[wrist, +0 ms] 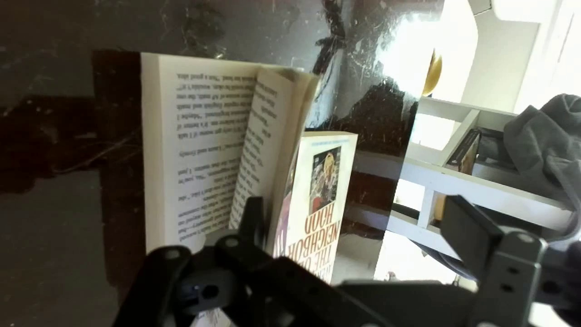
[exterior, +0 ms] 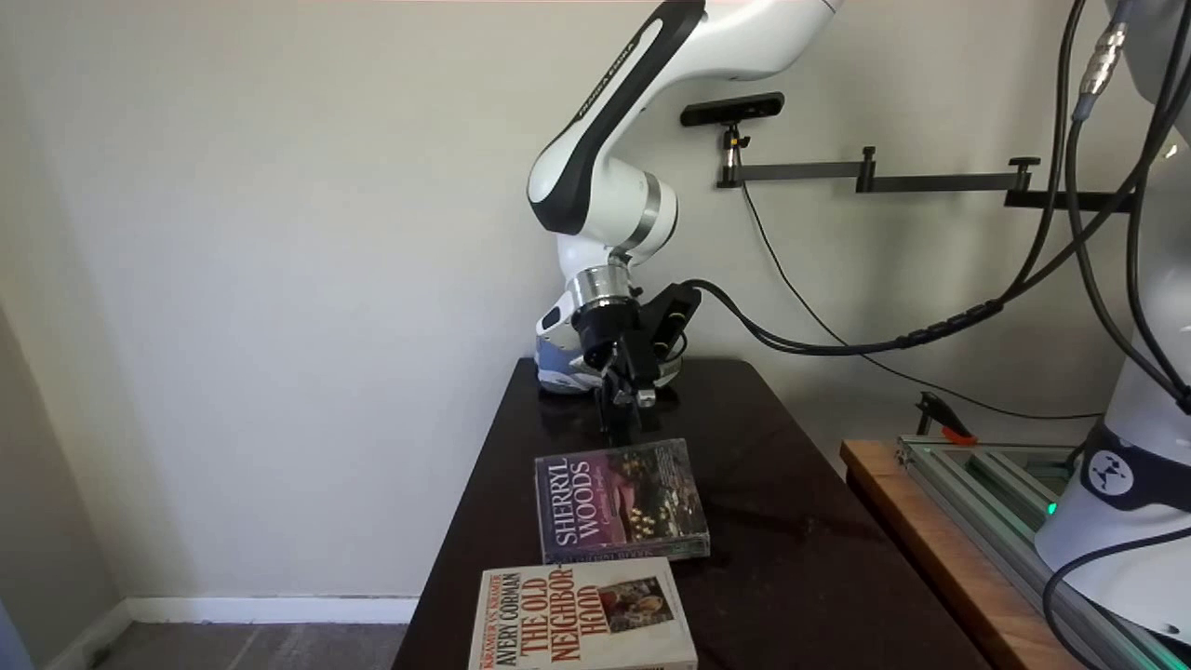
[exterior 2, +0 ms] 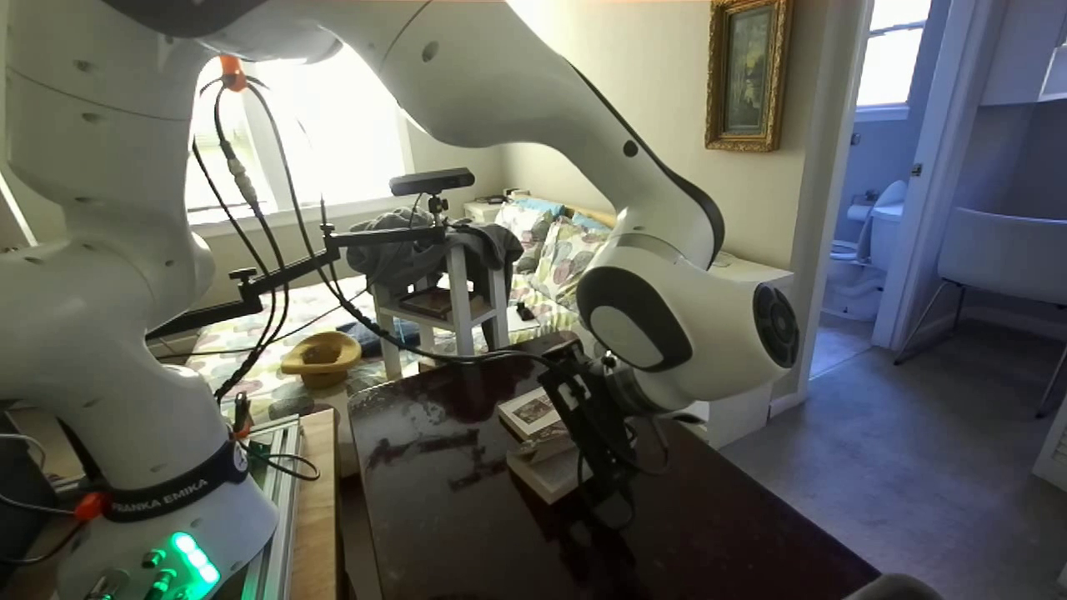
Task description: Open the book on the right
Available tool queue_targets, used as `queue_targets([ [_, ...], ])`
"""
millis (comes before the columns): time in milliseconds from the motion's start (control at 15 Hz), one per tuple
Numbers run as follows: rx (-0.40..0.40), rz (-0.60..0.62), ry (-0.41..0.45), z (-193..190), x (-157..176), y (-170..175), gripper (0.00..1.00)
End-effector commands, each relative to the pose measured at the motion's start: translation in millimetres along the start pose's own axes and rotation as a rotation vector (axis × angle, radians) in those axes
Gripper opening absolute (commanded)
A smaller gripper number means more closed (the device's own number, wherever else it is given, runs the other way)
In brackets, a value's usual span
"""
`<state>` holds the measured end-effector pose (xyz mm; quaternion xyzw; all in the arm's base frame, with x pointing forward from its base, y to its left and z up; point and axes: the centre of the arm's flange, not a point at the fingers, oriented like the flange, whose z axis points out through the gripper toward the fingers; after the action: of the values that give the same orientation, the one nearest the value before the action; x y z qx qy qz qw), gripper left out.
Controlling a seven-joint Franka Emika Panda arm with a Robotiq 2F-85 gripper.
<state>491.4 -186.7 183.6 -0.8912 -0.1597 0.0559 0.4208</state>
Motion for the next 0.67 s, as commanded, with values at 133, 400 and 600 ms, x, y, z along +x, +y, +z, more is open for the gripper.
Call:
queue_targets([
  [133, 0.049, -0.027, -0.036, 5.3, 6.8, -22.8, 1.00],
  [400, 0.035, -0.057, -0.068, 10.2, 15.2, -40.6, 1.00],
  [600, 0.017, -0.082, -0.093, 16.8, 24.6, -55.5, 1.00],
])
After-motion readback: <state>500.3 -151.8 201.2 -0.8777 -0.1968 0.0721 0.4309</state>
